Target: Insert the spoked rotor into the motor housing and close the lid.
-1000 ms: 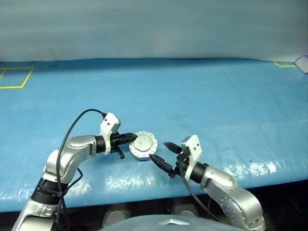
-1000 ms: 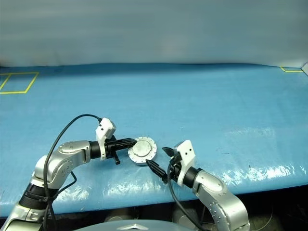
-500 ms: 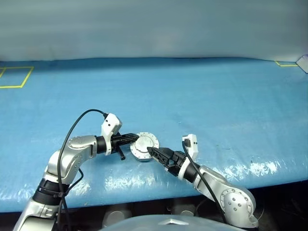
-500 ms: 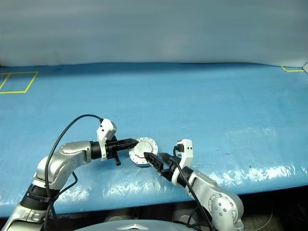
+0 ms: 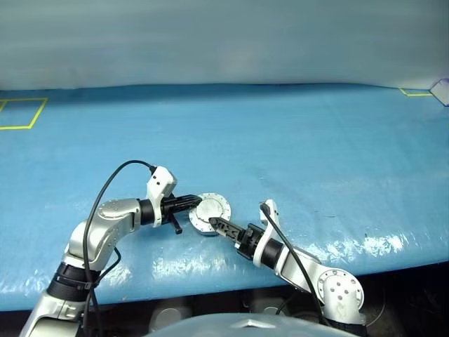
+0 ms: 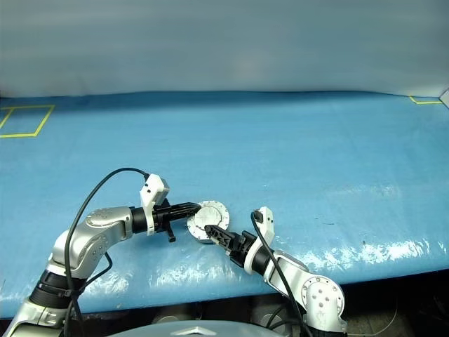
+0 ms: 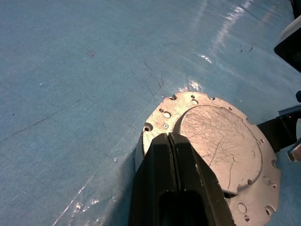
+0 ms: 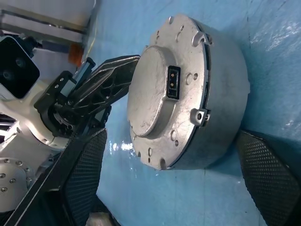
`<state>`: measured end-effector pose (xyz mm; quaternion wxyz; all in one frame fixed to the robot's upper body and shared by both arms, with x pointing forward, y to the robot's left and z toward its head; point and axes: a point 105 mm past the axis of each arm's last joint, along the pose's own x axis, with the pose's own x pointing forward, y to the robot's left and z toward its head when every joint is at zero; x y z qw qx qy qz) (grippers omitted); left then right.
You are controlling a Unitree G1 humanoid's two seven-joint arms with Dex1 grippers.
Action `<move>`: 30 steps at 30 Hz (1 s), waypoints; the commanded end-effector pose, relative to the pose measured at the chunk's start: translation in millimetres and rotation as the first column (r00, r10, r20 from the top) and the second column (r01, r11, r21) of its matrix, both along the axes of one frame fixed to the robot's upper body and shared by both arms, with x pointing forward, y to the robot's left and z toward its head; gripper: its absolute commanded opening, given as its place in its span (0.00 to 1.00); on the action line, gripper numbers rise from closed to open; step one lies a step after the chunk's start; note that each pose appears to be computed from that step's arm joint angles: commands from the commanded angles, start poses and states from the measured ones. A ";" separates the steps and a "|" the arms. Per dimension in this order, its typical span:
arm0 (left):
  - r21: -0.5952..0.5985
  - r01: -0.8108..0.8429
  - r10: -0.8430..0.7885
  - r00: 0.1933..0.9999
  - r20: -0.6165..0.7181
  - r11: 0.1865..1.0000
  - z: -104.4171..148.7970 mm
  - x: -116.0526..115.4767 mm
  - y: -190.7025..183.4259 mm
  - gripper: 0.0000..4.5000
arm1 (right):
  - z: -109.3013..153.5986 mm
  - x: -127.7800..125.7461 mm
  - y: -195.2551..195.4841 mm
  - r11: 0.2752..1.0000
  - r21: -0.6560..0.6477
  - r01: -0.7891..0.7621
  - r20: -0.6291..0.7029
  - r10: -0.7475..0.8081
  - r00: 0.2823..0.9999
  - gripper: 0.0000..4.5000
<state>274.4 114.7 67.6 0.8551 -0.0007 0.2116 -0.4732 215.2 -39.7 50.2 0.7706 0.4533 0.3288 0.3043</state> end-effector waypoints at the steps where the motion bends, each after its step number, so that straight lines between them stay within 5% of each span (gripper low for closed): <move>1: -0.005 0.022 -0.022 1.000 -0.020 1.000 -4.2 -4.6 -4.9 0.00 | 10.1 3.6 1.0 0.991 0.133 0.034 -0.025 -0.031 0.999 0.99; 2: -0.005 0.022 -0.022 1.000 -0.021 1.000 -4.4 -4.7 -4.9 0.00 | 10.2 4.7 -0.1 0.987 0.155 0.048 -0.038 -0.043 0.998 0.99; 13: -0.003 0.015 -0.015 1.000 -0.027 1.000 -6.3 -5.0 -2.7 0.00 | 7.6 1.7 -3.4 0.974 0.213 0.078 -0.106 -0.056 0.993 0.27; 22: -0.034 -0.024 0.024 1.000 0.009 0.999 1.6 1.0 -0.8 0.00 | 2.0 -2.6 -2.5 0.984 0.169 0.050 -0.124 -0.029 0.992 0.27; 26: -0.226 -0.173 0.189 0.981 0.052 0.959 28.6 14.4 5.5 0.00 | 9.6 3.3 -8.7 0.973 0.207 0.103 -0.112 -0.081 0.990 0.27; 30: -0.456 -0.307 0.308 0.949 -0.074 0.836 48.3 7.5 17.6 0.04 | 28.1 16.8 -18.7 0.941 0.281 0.187 -0.075 -0.172 0.982 0.27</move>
